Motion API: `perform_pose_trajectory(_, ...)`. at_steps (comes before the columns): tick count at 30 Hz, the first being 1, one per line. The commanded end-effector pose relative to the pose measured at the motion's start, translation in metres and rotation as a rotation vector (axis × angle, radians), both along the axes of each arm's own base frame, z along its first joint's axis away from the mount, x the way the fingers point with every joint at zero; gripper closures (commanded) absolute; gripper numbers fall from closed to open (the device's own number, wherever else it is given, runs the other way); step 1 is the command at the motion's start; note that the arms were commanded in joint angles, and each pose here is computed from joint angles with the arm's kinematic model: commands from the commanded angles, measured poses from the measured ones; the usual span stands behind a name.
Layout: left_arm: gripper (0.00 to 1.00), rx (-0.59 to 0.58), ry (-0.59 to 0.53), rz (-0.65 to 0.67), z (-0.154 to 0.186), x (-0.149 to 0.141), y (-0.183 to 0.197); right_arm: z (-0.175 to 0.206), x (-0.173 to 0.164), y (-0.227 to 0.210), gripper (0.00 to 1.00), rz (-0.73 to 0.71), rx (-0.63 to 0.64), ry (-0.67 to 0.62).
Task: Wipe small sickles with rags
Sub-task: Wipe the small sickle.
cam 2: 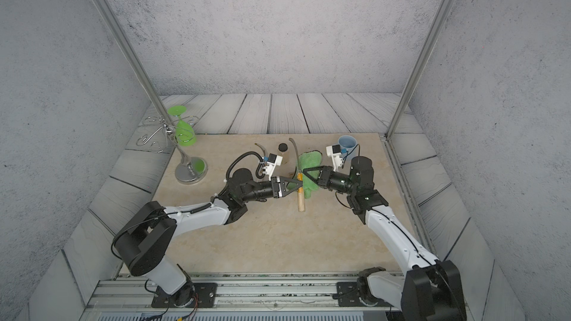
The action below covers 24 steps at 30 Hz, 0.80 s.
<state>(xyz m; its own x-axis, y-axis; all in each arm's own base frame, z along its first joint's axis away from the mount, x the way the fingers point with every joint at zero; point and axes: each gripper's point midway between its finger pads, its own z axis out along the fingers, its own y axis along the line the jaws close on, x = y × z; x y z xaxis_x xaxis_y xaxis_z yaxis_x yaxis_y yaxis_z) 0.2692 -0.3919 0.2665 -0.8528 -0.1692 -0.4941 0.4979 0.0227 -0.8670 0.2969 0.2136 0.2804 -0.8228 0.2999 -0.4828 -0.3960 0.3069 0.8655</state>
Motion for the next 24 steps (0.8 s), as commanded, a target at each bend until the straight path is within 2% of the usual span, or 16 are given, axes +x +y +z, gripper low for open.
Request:
perform_pose_trajectory(1,1.0,-0.122,-0.099,0.063,0.052,0.021,0.009,0.005,-0.035,0.015,0.86,0.138,0.02,-0.001)
perform_pose_trajectory(8,1.0,-0.111,-0.128,0.091,0.064,0.037,0.013,0.002,-0.05,0.023,0.86,0.187,0.004,-0.001)
perform_pose_trajectory(15,1.0,-0.079,-0.128,0.123,0.058,0.056,0.02,-0.005,-0.066,0.024,0.86,0.221,-0.031,0.0)
perform_pose_trajectory(20,1.0,-0.067,-0.12,0.121,0.056,0.065,0.031,-0.024,-0.067,0.013,0.86,0.16,-0.112,0.032)
perform_pose_trajectory(24,1.0,-0.042,-0.116,0.088,0.051,0.051,0.035,-0.031,-0.047,-0.005,0.86,0.068,-0.124,0.057)
